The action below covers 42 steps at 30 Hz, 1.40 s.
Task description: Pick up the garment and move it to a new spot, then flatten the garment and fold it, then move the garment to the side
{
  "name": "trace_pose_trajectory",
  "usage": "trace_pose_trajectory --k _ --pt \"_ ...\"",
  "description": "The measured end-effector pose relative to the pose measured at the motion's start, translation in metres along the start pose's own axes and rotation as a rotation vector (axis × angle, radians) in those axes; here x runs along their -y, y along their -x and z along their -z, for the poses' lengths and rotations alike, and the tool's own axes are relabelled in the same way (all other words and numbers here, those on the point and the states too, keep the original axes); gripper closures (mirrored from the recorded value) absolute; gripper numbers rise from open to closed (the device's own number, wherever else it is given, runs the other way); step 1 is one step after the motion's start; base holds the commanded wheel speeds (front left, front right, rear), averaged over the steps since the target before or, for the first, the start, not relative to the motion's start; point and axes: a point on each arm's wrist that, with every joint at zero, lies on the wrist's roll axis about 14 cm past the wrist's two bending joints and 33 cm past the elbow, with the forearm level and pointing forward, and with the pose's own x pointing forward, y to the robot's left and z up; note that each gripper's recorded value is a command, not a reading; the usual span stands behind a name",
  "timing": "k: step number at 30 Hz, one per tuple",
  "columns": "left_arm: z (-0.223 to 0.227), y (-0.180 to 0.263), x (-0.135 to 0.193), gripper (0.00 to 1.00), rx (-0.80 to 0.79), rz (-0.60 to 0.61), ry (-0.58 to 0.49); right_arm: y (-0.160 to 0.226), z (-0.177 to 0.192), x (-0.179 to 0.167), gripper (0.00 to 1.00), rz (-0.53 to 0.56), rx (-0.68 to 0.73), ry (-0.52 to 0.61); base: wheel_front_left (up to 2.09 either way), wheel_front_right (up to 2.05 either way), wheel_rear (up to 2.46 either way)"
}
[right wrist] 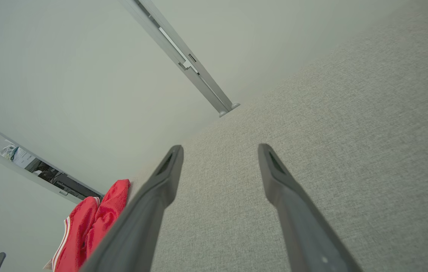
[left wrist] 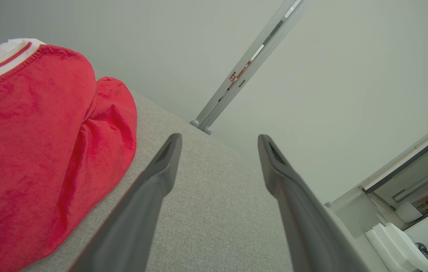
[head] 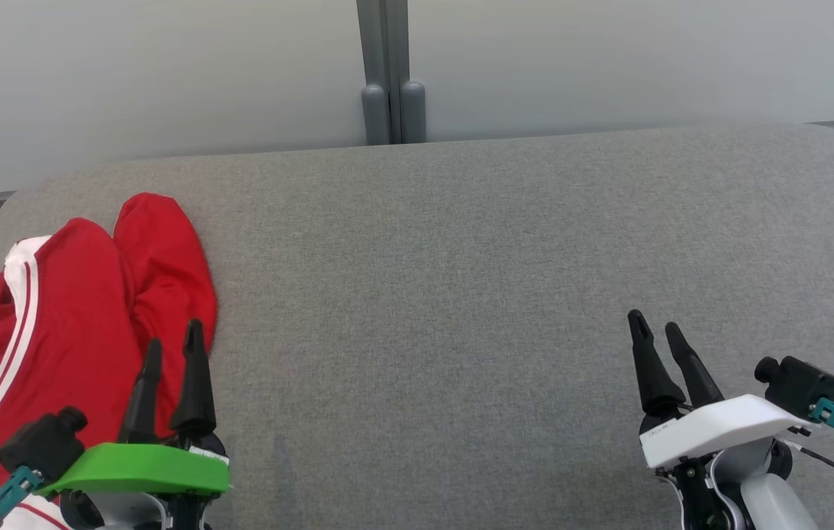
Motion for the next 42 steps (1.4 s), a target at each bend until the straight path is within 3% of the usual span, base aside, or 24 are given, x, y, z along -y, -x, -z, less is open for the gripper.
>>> trace_pose_trajectory --k 22,42 --pt "0.007 0.006 0.015 0.00 0.006 0.047 -0.268 0.007 0.007 -0.014 0.00 -0.057 0.002 0.227 0.00 0.00 0.00" --pt "0.010 0.009 0.019 0.00 0.020 0.079 -0.408 0.009 0.006 -0.016 0.00 -0.082 0.025 0.381 0.00 0.00 0.00"
